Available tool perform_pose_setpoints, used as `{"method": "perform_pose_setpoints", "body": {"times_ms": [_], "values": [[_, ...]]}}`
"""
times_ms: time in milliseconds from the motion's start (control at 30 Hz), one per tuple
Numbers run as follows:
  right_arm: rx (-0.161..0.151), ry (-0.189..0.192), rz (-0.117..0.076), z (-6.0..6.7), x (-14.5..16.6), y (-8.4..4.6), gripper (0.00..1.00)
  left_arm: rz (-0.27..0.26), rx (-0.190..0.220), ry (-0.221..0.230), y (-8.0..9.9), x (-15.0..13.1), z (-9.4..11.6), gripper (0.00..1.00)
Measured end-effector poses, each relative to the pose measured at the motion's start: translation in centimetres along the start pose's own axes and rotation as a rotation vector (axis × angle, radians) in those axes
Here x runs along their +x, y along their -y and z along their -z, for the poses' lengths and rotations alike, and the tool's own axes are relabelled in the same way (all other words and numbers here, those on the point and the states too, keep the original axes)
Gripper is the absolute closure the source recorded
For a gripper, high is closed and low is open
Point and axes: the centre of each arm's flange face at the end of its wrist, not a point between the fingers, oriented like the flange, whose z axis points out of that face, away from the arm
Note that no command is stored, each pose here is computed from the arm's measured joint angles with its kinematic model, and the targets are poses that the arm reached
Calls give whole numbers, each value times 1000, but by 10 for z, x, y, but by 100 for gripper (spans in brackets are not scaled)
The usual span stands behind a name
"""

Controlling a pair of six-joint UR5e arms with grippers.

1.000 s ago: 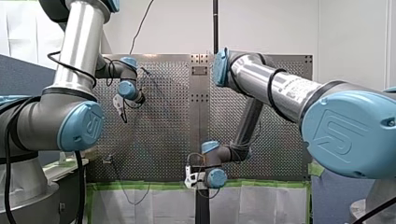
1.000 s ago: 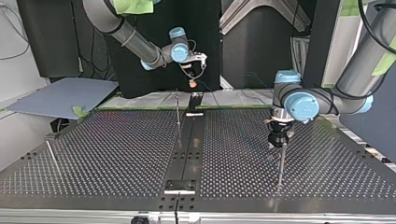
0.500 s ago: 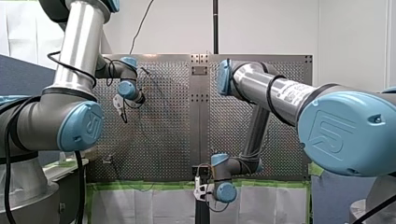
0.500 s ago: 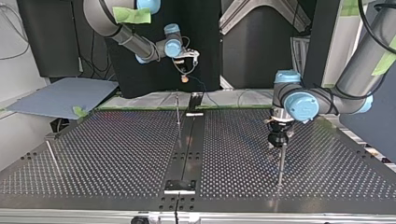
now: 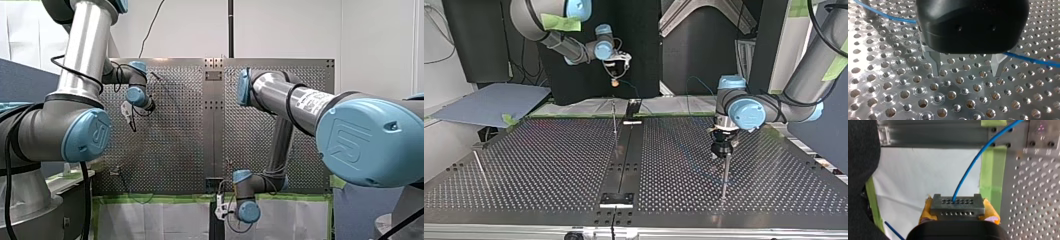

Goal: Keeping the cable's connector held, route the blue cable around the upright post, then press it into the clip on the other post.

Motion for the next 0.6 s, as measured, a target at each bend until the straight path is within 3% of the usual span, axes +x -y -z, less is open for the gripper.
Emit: {"method": "perform_pose_setpoints", "body": {"times_ms": [300,467,600], "values": [[-40,1,-7,12,-6,-21,100,1,-2,1,-1,-1,0,0],[-65,-44,-15,20,12,-32,100,5,-4,2,-2,-1,0,0],[-73,-83,0,28,28,-35,100,6,-6,3,-2,-1,0,0]]}}
